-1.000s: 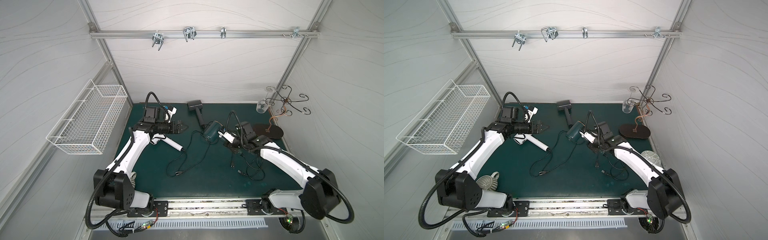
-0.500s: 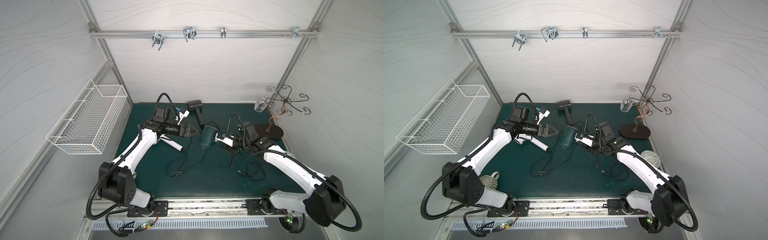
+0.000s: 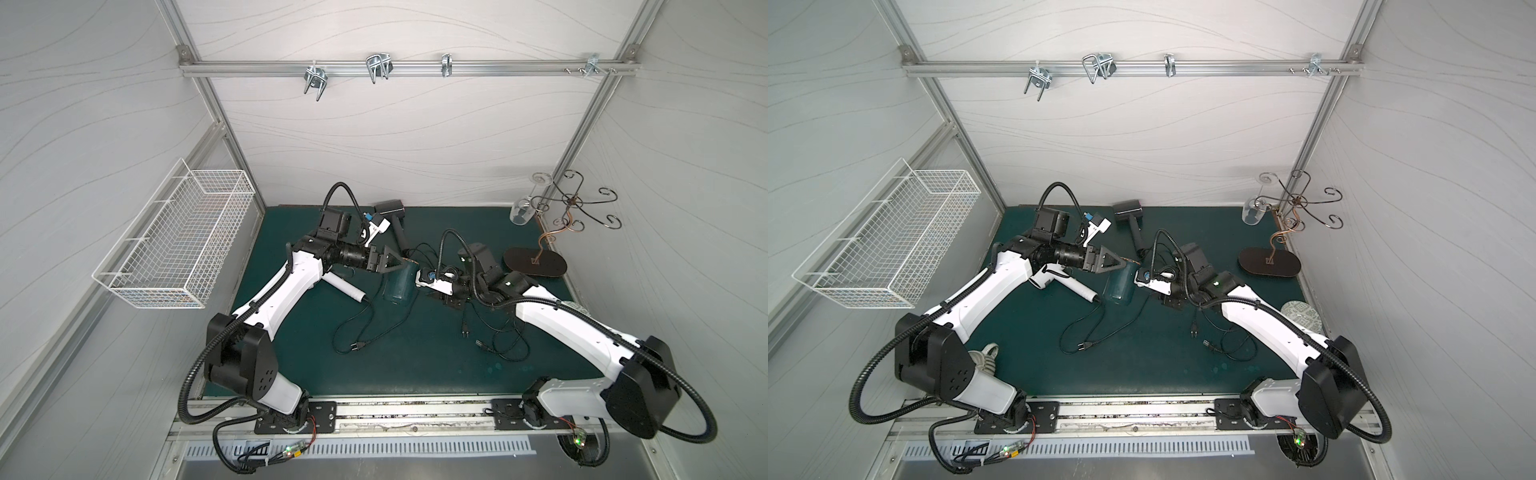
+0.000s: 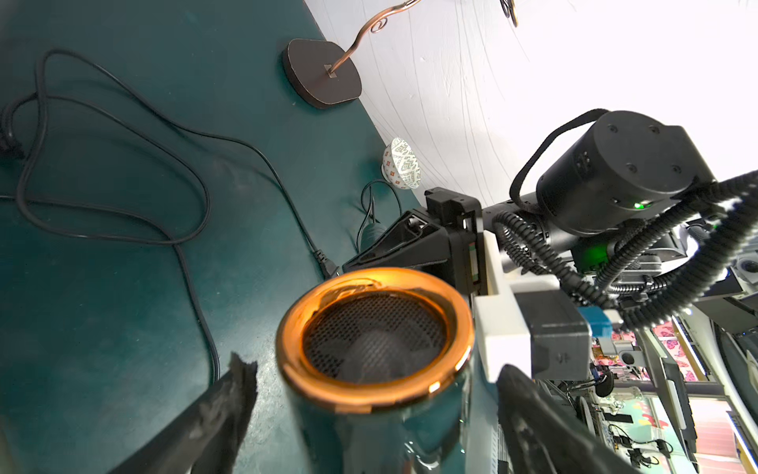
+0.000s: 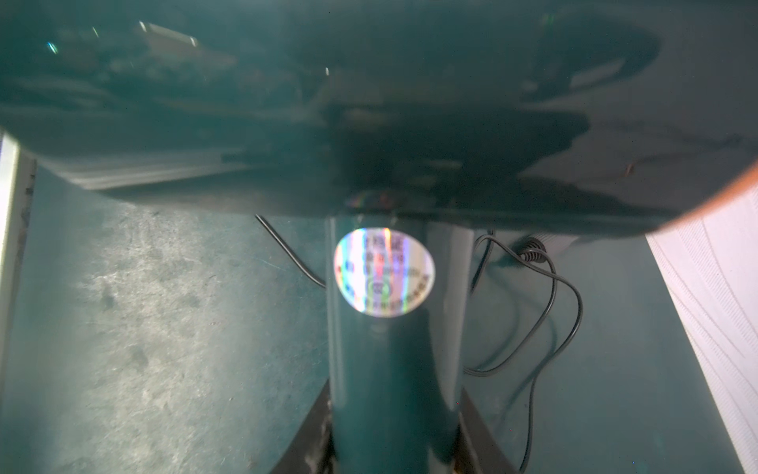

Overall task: Wrap the cord around the hair dryer
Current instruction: Pick up the hair dryer from the center of the board.

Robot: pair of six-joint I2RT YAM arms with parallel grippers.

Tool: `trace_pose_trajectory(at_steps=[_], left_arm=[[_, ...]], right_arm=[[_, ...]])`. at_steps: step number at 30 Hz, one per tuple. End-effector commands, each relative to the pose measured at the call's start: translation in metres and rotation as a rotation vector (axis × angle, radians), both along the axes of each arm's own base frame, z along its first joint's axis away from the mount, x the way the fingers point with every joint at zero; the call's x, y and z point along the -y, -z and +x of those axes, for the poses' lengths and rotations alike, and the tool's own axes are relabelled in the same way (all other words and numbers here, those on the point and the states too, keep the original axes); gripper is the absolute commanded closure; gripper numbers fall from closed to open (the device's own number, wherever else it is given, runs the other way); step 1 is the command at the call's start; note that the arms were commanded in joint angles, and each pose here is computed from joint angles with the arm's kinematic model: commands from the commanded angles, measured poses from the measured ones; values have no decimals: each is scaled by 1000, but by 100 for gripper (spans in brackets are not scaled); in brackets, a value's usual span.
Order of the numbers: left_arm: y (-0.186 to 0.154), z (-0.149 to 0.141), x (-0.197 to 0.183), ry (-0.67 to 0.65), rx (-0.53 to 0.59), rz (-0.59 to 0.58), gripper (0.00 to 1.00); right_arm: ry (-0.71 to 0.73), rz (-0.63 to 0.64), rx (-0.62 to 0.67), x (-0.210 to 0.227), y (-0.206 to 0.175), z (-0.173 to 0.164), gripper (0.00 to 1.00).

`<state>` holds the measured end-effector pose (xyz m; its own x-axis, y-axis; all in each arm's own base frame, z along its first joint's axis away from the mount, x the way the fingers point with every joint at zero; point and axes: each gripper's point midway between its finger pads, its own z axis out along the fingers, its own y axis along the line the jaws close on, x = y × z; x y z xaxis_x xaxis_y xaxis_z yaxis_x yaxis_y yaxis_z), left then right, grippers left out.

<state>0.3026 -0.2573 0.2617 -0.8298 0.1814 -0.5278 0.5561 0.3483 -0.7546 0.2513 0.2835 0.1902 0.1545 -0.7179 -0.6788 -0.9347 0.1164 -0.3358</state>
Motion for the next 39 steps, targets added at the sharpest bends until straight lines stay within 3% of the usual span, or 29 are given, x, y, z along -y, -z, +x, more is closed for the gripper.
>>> trace_pose_trajectory(at_steps=[1,25,30,33,35,37,39], left_arm=[[-6,-2,3,37,34,9,6],[6,10,17,18,36,30,4],[8,11,21,21,31,34,9],[8,11,24,25,29,33,24],[7,12,25,27,27,30,48],[5,13,26,24,25,30,82],[1,14,26,20,33,32,97]], right_arm=[[-38,57,96,-17,-30,8,100],[-46,149,77,-46,-52,15,100],[-54,164,78,-48,-56,14,100],[-49,172,74,-49,-58,15,100],[-42,177,74,-49,-60,16,100],[-23,181,72,-49,-63,19,100],[6,177,69,-48,-64,23,93]])
